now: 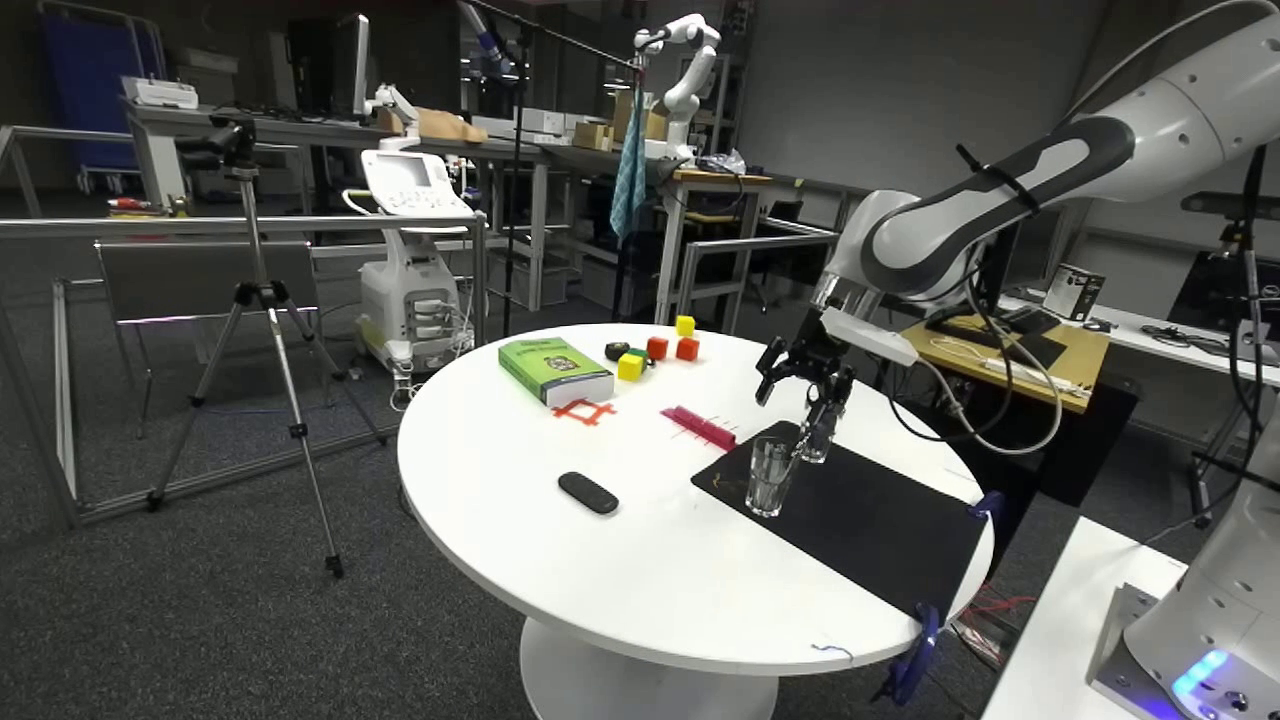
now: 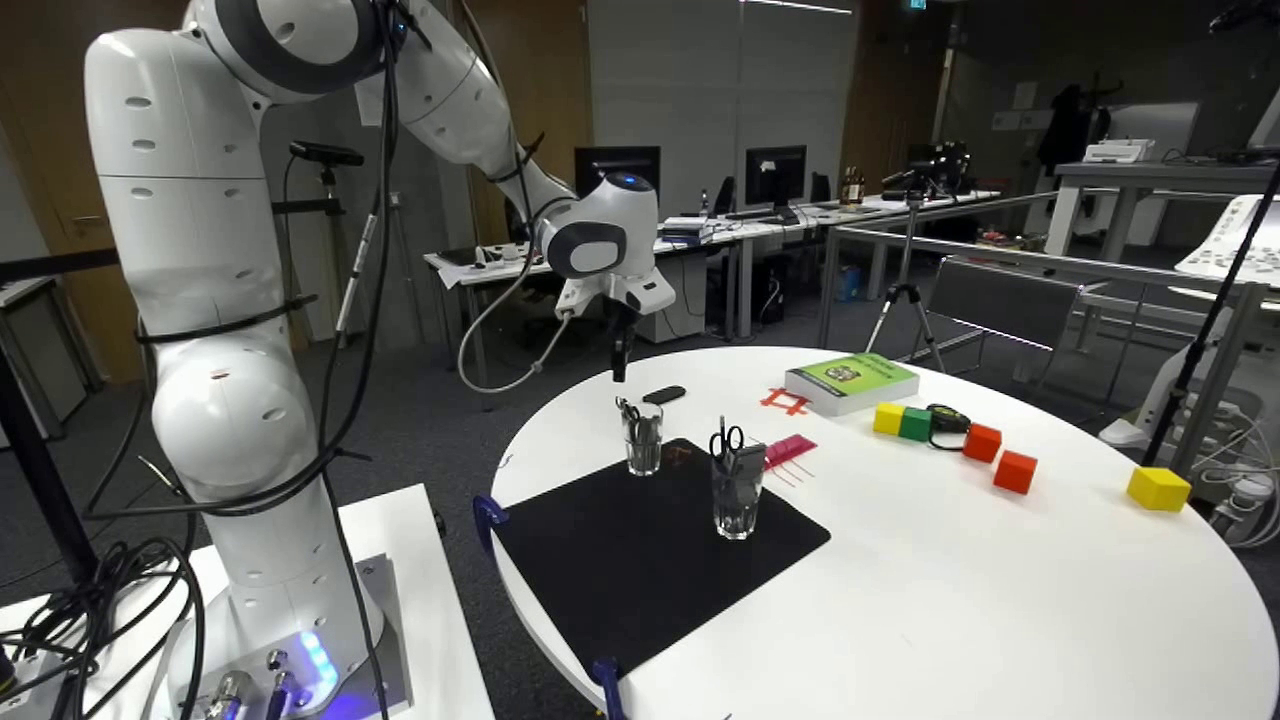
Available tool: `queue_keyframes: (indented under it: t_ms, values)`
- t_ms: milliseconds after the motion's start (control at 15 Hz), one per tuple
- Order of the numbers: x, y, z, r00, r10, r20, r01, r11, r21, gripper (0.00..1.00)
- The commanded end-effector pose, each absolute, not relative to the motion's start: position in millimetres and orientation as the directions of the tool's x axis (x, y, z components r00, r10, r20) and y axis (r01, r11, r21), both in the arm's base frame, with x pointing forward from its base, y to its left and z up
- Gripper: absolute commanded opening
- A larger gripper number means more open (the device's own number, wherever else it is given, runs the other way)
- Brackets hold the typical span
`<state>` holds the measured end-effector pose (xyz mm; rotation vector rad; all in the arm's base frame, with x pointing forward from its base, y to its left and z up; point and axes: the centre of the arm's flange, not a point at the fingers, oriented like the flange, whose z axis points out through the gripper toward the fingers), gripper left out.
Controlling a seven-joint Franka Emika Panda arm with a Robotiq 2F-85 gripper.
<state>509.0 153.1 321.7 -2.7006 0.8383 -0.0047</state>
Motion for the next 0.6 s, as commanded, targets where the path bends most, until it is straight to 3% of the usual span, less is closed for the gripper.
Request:
queue_keyframes:
  t_ms: [0,533]
  values:
    - [485,158,333,0.807,-0.576,-0.134,-0.590,-0.770,-0.244,1.00]
    - [471,158,324,0.794,-0.580,-0.186,-0.601,-0.795,-0.085,1.00]
